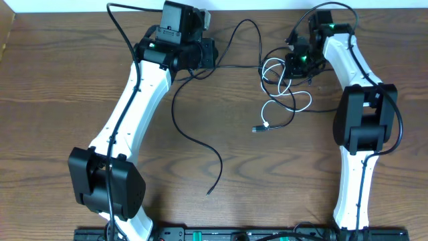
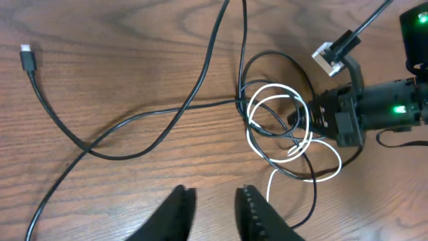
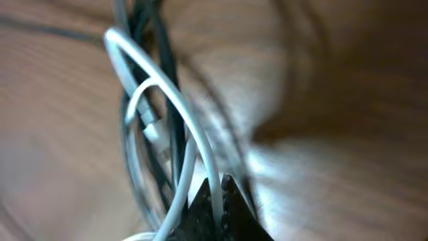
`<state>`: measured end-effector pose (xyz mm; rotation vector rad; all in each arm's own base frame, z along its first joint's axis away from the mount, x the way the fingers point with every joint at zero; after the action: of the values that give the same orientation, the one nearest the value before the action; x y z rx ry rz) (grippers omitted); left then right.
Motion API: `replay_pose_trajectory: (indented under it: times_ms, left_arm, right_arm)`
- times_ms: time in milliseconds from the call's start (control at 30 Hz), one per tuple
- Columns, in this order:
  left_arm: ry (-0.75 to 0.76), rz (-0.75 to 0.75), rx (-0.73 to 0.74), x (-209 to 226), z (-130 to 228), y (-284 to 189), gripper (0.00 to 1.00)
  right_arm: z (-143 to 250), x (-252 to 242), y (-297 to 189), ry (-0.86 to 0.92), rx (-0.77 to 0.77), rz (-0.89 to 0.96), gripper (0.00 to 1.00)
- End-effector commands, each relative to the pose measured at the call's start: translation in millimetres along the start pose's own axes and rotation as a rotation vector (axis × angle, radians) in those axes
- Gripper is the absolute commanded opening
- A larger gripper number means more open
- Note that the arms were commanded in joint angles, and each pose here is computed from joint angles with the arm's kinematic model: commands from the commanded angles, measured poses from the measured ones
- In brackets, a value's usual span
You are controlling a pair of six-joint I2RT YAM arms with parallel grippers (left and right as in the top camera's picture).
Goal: Untangle cables
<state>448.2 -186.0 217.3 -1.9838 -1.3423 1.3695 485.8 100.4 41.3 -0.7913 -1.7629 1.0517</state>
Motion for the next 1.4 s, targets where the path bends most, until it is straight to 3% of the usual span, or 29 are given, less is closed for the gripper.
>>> replay_pose_trajectory:
  times_ms: [0,233,367,433,600,867,1100,1367]
  left_arm:
    - [-0.004,0.043,0.015,-8,1,-2,0.33]
    - [0.001,0.155,0.064,-26,8,-4,0.44]
    - [0.012,0.252,0.091,-42,11,-8,0.52]
    - [0.025,0.317,0.098,-53,11,-11,0.63]
    - [0.067,0.393,0.076,-70,7,-14,0.76]
    - [0.115,0.394,0.091,-83,18,6,0.78]
    - [0.25,0.414,0.128,-96,42,25,0.78]
    - [0.376,0.496,0.021,-128,32,25,0.78]
  right_arm:
    - [-32,58,-78,-0.177,-0.194,-0.122,0.01]
    - [-36,144,-180,-0.343,-0.421,-0.321,0.01]
    - [-31,160,-195,-0.355,-0.44,-0.386,0.01]
    - [-28,165,-196,-0.348,-0.436,-0.423,0.01]
    - [-25,172,-199,-0.339,-0.434,-0.471,0.01]
    - [-41,179,-220,-0.289,-0.495,-0.515,0.01]
    - [-68,186,-277,-0.229,-0.627,-0.507,0.01]
    - [-70,195,-318,-0.241,-0.697,-0.553,0.01]
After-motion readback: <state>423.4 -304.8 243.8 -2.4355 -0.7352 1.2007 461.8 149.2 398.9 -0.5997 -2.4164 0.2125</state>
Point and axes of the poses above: each gripper's point midway between its finger pads, its own y axis out along the fingers, its own x axis along the line the jaws close on, z = x × y, the point moved 1 cm from there along -y, back along the fingers, and after that the axes turned 11 degrees about -y, right-handed, at the moved point
